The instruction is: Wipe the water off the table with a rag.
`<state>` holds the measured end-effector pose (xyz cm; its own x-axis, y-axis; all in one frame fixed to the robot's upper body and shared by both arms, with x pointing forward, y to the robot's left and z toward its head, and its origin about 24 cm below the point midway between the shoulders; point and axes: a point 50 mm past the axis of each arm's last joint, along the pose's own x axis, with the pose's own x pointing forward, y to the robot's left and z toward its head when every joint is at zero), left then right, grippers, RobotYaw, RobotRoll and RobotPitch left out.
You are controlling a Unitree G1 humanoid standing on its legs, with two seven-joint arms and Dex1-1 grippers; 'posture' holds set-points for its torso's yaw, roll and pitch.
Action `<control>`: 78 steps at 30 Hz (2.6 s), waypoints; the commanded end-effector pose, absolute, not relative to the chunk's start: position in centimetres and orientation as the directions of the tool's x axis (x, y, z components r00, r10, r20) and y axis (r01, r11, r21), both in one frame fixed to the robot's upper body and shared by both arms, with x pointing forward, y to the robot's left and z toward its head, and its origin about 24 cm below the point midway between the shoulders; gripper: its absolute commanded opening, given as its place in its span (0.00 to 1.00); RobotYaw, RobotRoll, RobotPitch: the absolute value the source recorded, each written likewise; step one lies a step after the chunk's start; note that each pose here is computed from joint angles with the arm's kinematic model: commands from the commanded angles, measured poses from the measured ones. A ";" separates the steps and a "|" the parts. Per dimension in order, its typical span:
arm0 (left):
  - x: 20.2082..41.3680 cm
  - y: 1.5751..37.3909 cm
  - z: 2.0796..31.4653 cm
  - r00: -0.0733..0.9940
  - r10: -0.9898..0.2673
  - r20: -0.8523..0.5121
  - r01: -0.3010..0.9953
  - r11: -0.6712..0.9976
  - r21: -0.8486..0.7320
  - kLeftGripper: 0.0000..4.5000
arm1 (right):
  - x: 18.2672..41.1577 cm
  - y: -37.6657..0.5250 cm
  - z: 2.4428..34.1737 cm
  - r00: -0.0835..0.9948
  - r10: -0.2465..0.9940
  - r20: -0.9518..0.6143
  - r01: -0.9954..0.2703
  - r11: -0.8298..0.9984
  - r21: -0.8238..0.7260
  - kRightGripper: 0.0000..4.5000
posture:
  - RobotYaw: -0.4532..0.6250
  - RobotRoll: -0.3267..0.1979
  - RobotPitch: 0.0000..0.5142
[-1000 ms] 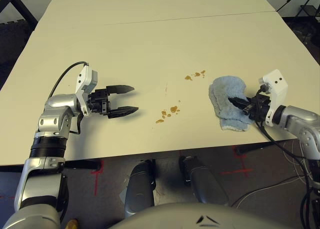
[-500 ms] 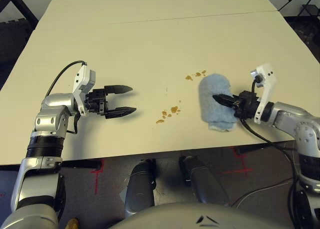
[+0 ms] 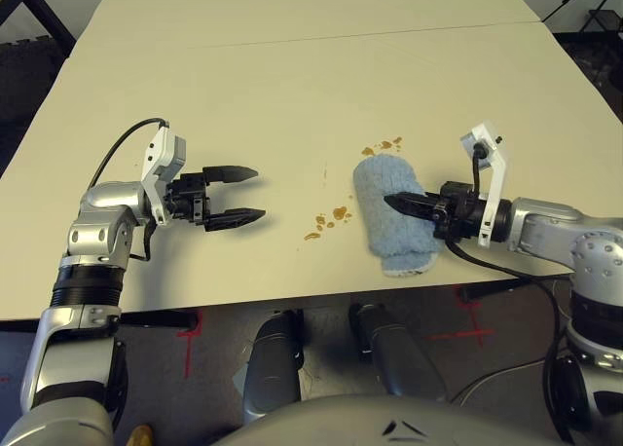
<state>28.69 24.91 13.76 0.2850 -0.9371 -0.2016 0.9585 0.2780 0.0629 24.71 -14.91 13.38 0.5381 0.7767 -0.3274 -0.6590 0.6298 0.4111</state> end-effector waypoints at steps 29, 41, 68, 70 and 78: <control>28.3 25.0 13.1 0.266 -0.935 -0.236 0.964 0.263 0.045 1.00 | 24.5 -8.5 11.2 0.364 0.862 -0.352 -0.756 0.494 0.429 0.03 | 0.22 0.62 0.43; 28.2 24.9 13.0 0.268 -0.935 -0.233 0.963 0.265 0.043 1.00 | 24.4 -6.8 11.2 0.266 0.896 -0.355 -0.806 0.409 0.428 0.03 | 0.23 0.62 0.43; 28.2 24.3 12.5 0.263 -0.939 -0.220 0.965 0.262 0.034 1.00 | 27.4 -9.6 12.2 0.309 0.849 -0.429 -0.826 0.463 0.321 0.03 | 0.22 0.62 0.43; 28.3 24.3 12.5 0.262 -0.940 -0.220 0.965 0.260 0.034 1.00 | 27.6 -10.4 12.2 0.321 0.837 -0.442 -0.821 0.479 0.310 0.03 | 0.22 0.62 0.43; 28.5 24.2 12.5 0.255 -0.942 -0.220 0.967 0.254 0.034 1.00 | 27.4 -15.0 12.1 0.384 0.760 -0.525 -0.776 0.574 0.263 0.03 | 0.21 0.62 0.43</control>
<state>28.51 24.33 12.87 0.2687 -0.9421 -0.2007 0.9631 0.2664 0.0385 27.53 -13.50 12.40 0.3559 0.7955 -0.4903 -0.8048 0.5276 0.2719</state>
